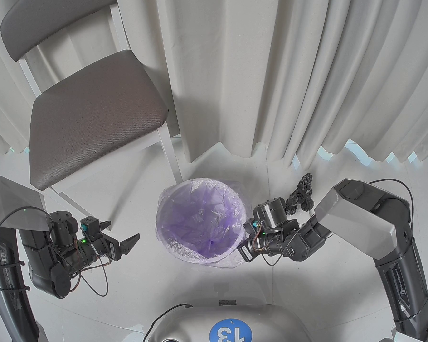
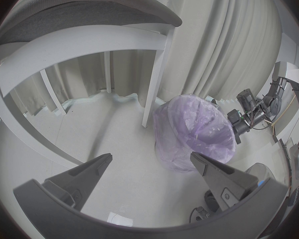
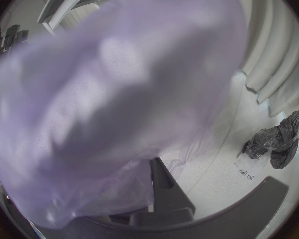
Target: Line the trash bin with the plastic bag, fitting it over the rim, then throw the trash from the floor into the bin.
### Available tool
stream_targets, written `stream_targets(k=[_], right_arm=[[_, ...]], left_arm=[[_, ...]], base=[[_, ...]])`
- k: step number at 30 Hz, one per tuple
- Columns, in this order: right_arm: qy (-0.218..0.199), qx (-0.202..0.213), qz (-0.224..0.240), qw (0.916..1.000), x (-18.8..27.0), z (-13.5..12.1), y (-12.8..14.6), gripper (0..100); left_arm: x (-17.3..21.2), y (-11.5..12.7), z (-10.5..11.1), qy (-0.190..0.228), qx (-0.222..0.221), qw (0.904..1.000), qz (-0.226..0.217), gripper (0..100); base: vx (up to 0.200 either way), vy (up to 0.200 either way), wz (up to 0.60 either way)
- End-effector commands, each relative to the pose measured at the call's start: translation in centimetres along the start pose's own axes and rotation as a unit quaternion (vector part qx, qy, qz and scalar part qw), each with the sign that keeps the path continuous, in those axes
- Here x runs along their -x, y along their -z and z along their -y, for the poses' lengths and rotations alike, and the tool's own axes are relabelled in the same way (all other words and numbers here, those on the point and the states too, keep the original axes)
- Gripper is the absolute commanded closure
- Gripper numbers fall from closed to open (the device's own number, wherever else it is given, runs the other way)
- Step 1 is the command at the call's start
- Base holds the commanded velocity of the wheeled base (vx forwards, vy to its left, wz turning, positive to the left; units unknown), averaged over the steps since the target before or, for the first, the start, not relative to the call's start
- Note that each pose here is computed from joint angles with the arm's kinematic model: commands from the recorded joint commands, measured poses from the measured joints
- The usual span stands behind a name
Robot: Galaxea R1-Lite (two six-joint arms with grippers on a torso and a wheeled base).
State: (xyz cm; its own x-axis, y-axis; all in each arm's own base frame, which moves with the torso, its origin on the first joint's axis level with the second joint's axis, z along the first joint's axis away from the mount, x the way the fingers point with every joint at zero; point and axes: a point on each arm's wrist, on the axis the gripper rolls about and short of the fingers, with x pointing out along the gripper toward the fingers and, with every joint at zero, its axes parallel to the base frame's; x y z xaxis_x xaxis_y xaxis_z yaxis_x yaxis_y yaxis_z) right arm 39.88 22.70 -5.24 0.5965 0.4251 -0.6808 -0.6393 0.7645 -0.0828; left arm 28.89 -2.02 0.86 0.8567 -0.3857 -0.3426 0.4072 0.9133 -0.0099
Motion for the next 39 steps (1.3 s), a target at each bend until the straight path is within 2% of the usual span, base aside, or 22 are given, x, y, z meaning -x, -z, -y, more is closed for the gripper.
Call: stream_targets(k=[1, 5, 24, 25, 35, 39], right_arm=[[0.008, -0.004, 0.005, 0.9999, -0.4, 1.0, 0.1, 100], [0.015, -0.009, 0.019, 0.9997, -0.2, 1.6, -0.2, 100], [0.017, -0.019, 0.005, 0.9997, -0.4, 2.7, 0.6, 100], [0.015, -0.020, 0.004, 0.9997, -0.4, 2.7, 0.7, 0], [0.020, -0.014, -0.019, 0.9995, 1.2, 3.6, 2.1, 0], [0.025, -0.009, -0.006, 0.9996, 3.4, 4.0, 1.7, 0]], left_arm=[[-0.1, -0.1, 0.0, -0.001, -0.002, 1.0000, 0.006, 0], [-0.1, 0.0, 0.0, -0.001, -0.002, 1.0000, 0.006, 0], [-0.1, 0.3, 0.2, 0.004, -0.002, 1.0000, -0.001, 0], [-0.1, 0.3, 0.2, 0.005, -0.002, 1.0000, -0.002, 0], [-0.2, 0.3, 0.2, 0.004, -0.002, 1.0000, -0.001, 0], [-0.1, 0.2, 0.1, 0.001, -0.003, 1.0000, 0.001, 0]], base=[[0.000, 0.000, 0.00], [0.000, 0.000, 0.00], [0.000, 0.000, 0.00], [0.000, 0.000, 0.00], [0.000, 0.000, 0.00], [0.000, 0.000, 0.00]])
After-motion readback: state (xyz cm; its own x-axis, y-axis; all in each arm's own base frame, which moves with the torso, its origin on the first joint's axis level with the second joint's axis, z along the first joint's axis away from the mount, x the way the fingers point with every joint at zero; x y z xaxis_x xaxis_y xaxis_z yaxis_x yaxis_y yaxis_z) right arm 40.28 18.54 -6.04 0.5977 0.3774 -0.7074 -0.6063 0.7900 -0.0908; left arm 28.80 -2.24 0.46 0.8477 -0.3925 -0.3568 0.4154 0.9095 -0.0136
